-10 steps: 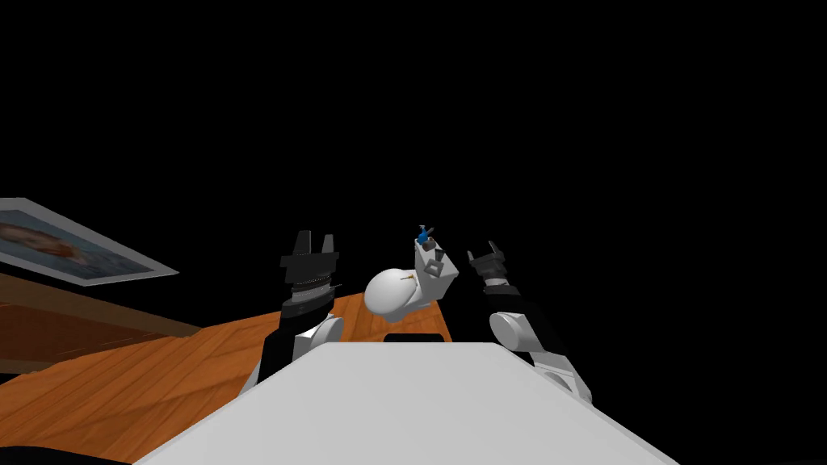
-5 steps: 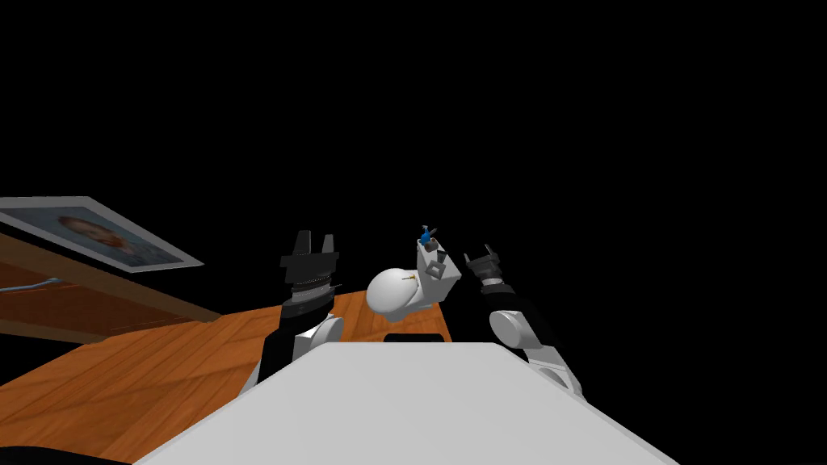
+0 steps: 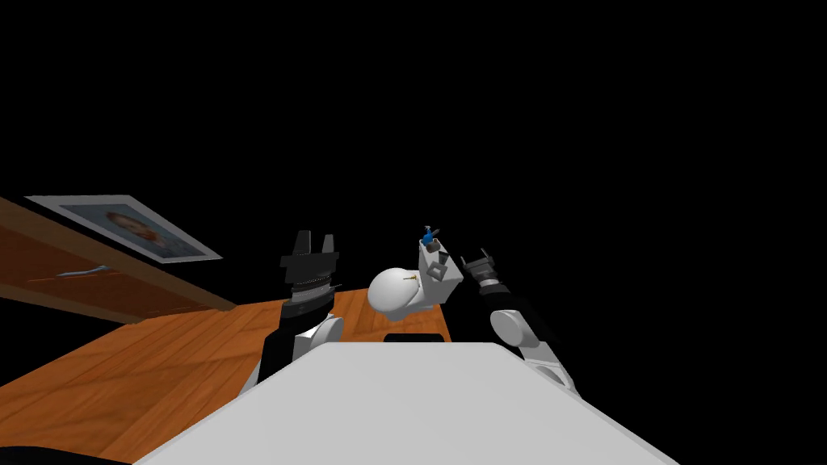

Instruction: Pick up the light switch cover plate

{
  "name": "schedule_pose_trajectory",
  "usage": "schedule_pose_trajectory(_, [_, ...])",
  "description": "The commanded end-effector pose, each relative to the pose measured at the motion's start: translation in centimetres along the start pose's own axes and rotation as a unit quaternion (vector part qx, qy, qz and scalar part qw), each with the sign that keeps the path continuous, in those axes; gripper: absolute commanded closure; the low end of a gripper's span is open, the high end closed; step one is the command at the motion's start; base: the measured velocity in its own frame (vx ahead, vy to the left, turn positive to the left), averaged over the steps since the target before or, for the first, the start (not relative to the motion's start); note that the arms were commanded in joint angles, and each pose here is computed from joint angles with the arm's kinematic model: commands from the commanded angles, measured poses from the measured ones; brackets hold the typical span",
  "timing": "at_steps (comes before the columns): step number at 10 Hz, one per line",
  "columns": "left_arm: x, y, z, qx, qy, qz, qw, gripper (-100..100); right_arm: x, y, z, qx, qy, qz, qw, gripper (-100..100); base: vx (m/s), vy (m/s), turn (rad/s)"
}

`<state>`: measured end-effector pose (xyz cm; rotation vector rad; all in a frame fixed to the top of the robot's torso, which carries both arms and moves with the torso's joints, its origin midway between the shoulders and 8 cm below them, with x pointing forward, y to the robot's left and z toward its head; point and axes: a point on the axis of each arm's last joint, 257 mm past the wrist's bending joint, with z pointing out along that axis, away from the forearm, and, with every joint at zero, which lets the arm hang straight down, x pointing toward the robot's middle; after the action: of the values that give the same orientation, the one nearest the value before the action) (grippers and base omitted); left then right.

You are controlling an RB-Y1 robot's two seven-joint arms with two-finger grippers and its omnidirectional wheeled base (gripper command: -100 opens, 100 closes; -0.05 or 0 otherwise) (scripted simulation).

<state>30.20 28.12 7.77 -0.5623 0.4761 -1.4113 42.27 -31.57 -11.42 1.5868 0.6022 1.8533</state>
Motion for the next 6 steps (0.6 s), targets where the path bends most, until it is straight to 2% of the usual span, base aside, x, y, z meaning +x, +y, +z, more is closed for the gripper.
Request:
schedule_pose_trajectory(1, [0.0, 0.0, 0.0, 0.000, 0.000, 0.000, 1.0000, 0, -0.2, -0.6, 0.1, 0.010, -0.004, 0.028, 0.9995, -100, 0.009, -0.031, 0.085])
schedule_pose_trajectory(2, [0.0, 0.0, 0.0, 0.000, 0.000, 0.000, 1.0000, 0, -0.2, -0.6, 0.1, 0.010, -0.004, 0.032, 0.9994, -100, 0.005, -0.018, -0.005])
schedule_pose_trajectory(3, [0.0, 0.0, 0.0, 0.000, 0.000, 0.000, 1.0000, 0, -1.2, -1.9, 0.2, 0.030, -0.014, 0.056, 0.9979, -100, 0.007, -0.021, 0.117])
schedule_pose_trajectory(4, [0.0, 0.0, 0.0, 0.000, 0.000, 0.000, 1.0000, 0, -1.1, -1.9, 0.2, 0.030, -0.013, 0.071, 0.9969, -100, 0.005, -0.031, 0.076])
schedule_pose_trajectory(5, [0.0, 0.0, 0.0, 0.000, 0.000, 0.000, 1.0000, 0, -2.0, -3.2, 0.2, 0.050, -0.024, 0.090, 0.9944, -100, 0.011, -0.042, 0.124])
schedule_pose_trajectory(6, [0.0, 0.0, 0.0, 0.000, 0.000, 0.000, 1.0000, 0, -1.9, -3.2, 0.2, 0.049, -0.023, 0.108, 0.9926, -100, 0.013, -0.041, 0.062])
